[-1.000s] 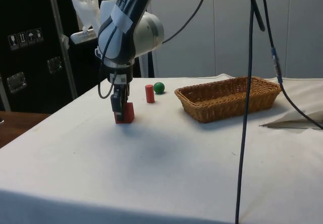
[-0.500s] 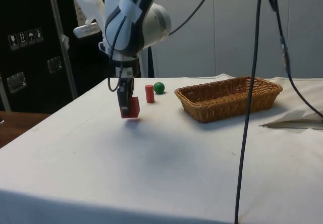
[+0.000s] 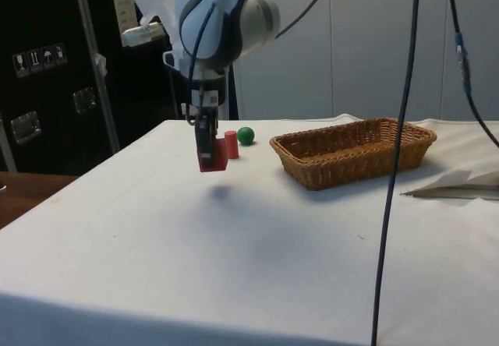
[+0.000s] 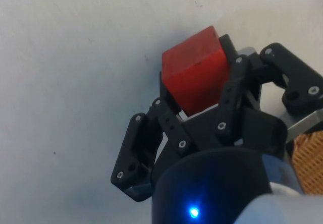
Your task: Pick up the object to the left of the cylinder and place it into the basket.
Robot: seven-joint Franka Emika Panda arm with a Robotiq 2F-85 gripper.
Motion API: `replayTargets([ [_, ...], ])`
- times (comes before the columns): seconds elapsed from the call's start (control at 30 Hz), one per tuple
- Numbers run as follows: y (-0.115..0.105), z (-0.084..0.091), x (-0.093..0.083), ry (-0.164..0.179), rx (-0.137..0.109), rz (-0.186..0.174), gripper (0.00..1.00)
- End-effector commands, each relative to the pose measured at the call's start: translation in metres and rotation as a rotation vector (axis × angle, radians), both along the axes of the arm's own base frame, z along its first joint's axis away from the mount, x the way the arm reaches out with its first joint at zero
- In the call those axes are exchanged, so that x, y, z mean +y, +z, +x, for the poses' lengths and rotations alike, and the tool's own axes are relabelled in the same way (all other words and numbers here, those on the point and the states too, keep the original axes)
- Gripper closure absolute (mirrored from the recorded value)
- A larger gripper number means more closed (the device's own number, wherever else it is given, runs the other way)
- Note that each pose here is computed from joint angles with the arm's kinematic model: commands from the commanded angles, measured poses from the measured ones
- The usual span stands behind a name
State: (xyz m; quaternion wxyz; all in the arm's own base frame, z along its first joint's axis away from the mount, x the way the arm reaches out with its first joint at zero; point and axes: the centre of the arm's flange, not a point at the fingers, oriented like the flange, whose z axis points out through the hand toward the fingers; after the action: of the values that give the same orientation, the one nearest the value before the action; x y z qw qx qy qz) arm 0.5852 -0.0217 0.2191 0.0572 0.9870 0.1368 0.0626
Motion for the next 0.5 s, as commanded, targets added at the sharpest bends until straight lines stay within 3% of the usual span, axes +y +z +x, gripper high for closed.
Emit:
replayTargets([
  [0.0, 0.002, -0.005, -0.001, -0.001, -0.005, -0.013, 0.98],
  [0.07, 0.003, -0.005, -0.001, 0.002, 0.002, 0.004, 0.98],
  [0.1, 0.005, -0.009, -0.002, 0.003, -0.003, -0.01, 0.98],
  [0.43, 0.015, -0.027, -0.005, 0.022, 0.015, 0.016, 0.98],
  [0.47, 0.018, -0.033, -0.008, 0.026, 0.009, 0.004, 0.98],
])
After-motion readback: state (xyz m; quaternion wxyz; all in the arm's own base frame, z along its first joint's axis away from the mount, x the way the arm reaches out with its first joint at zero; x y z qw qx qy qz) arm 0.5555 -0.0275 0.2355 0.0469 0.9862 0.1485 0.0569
